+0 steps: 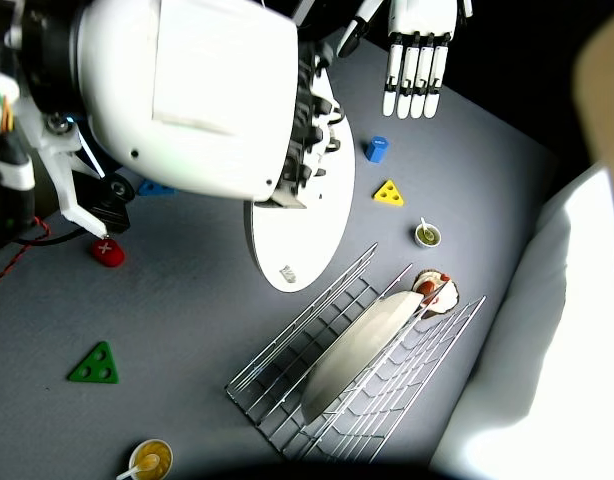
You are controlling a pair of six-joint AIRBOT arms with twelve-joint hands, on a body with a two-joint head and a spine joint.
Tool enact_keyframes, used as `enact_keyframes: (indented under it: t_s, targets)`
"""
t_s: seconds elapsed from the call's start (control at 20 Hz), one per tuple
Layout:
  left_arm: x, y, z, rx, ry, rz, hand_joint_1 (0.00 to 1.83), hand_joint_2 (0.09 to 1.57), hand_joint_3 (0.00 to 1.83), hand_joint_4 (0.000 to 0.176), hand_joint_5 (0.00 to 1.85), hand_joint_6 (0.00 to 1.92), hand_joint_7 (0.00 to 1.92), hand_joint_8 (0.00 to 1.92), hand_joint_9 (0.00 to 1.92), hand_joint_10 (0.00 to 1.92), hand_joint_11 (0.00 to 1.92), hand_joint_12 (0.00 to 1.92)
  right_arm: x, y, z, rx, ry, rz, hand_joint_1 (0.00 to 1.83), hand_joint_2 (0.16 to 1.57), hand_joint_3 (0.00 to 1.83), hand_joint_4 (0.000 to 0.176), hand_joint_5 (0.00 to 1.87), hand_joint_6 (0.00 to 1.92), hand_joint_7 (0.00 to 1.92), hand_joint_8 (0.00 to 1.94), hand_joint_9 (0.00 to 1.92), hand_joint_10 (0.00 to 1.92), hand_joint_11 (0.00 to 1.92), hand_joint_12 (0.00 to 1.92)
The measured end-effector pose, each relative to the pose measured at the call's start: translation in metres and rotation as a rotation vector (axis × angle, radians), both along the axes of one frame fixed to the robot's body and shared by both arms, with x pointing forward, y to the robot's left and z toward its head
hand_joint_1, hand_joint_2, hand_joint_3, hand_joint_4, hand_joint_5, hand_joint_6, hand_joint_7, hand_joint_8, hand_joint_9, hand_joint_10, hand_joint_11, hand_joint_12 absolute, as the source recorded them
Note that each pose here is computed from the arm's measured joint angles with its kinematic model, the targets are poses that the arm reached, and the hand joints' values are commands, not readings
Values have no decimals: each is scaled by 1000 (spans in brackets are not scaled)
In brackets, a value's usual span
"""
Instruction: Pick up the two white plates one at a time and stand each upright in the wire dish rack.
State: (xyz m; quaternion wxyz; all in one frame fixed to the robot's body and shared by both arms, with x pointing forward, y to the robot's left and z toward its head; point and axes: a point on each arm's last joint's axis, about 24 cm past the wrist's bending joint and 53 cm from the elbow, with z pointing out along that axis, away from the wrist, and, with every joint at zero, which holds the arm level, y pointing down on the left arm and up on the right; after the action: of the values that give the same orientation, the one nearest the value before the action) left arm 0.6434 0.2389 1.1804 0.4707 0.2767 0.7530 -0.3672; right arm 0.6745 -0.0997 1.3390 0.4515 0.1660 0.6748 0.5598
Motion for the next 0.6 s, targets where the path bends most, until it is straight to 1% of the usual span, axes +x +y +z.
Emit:
enact_keyframes:
  t_s: [0.05, 0.1, 0.15, 0.2, 0.25, 0.3, 0.35, 0.4, 0.45, 0.5, 0.6]
  targets:
    - [-2, -2, -1, 1, 2, -10, 60, 990, 3, 0, 139, 0, 187, 0, 182, 0, 176, 2, 4, -5, 2, 29, 16, -11, 1497, 1036, 1, 0, 968, 960, 1135, 411, 1205, 579, 1049, 1283]
    - [-2, -4, 0, -8, 4, -8, 47, 991, 3, 0, 138, 0, 187, 0, 175, 0, 168, 0, 7, -10, 4, 42, 26, -21, 1497, 1034, 0, 0, 994, 916, 1112, 442, 1210, 574, 1068, 1265]
    - [-1, -5, 2, -26, 8, -2, 34, 995, 4, 0, 116, 0, 168, 0, 157, 0, 158, 0, 10, -14, 2, 54, 47, -34, 1497, 1032, 0, 0, 1005, 881, 1097, 465, 1217, 574, 1078, 1260]
    - [1, -7, 2, -36, 10, 4, 22, 994, 3, 0, 112, 0, 175, 4, 168, 6, 163, 3, 13, -19, 1, 67, 65, -46, 1496, 1038, 0, 0, 995, 905, 1096, 461, 1202, 600, 1061, 1285]
    - [1, -8, 2, -37, 11, 6, 20, 993, 2, 0, 114, 1, 180, 6, 179, 10, 173, 7, 16, -23, 1, 78, 80, -57, 1496, 1038, 0, 0, 1002, 901, 1099, 456, 1192, 614, 1055, 1293]
    - [0, -9, 1, -36, 12, 3, 31, 990, 0, 0, 125, 5, 197, 11, 201, 16, 195, 16, 18, -27, 0, 84, 92, -66, 1496, 1036, 0, 0, 1001, 897, 1132, 405, 1194, 612, 1043, 1311]
    - [0, -11, -1, -34, 16, 3, 35, 988, 0, 0, 130, 7, 199, 11, 198, 13, 193, 15, 20, -31, -1, 95, 108, -76, 1497, 1030, 2, 0, 1016, 876, 1141, 389, 1214, 575, 1050, 1298]
    - [0, -13, -1, -35, 17, 2, 23, 990, 0, 0, 134, 7, 200, 9, 200, 11, 186, 11, 21, -34, -3, 104, 123, -83, 1498, 1030, 1, 0, 1004, 898, 1148, 381, 1222, 555, 1052, 1291]
    - [-1, -15, -2, -37, 20, -1, 17, 990, 0, 0, 140, 8, 208, 11, 208, 13, 192, 13, 21, -35, -4, 114, 134, -83, 1498, 1029, 0, 0, 1009, 883, 1140, 394, 1232, 542, 1054, 1292]
    - [-3, -18, -3, -38, 23, -4, 5, 998, 4, 0, 115, 1, 185, 2, 183, 2, 167, 3, 22, -36, -5, 118, 143, -86, 1497, 1036, 0, 0, 997, 914, 1121, 420, 1213, 569, 1044, 1302]
    - [-5, -22, -5, -41, 31, -10, 19, 997, 2, 0, 133, 9, 208, 10, 202, 9, 182, 8, 22, -37, -5, 117, 143, -89, 1496, 1035, 0, 0, 1016, 883, 1091, 449, 1210, 582, 1060, 1285]
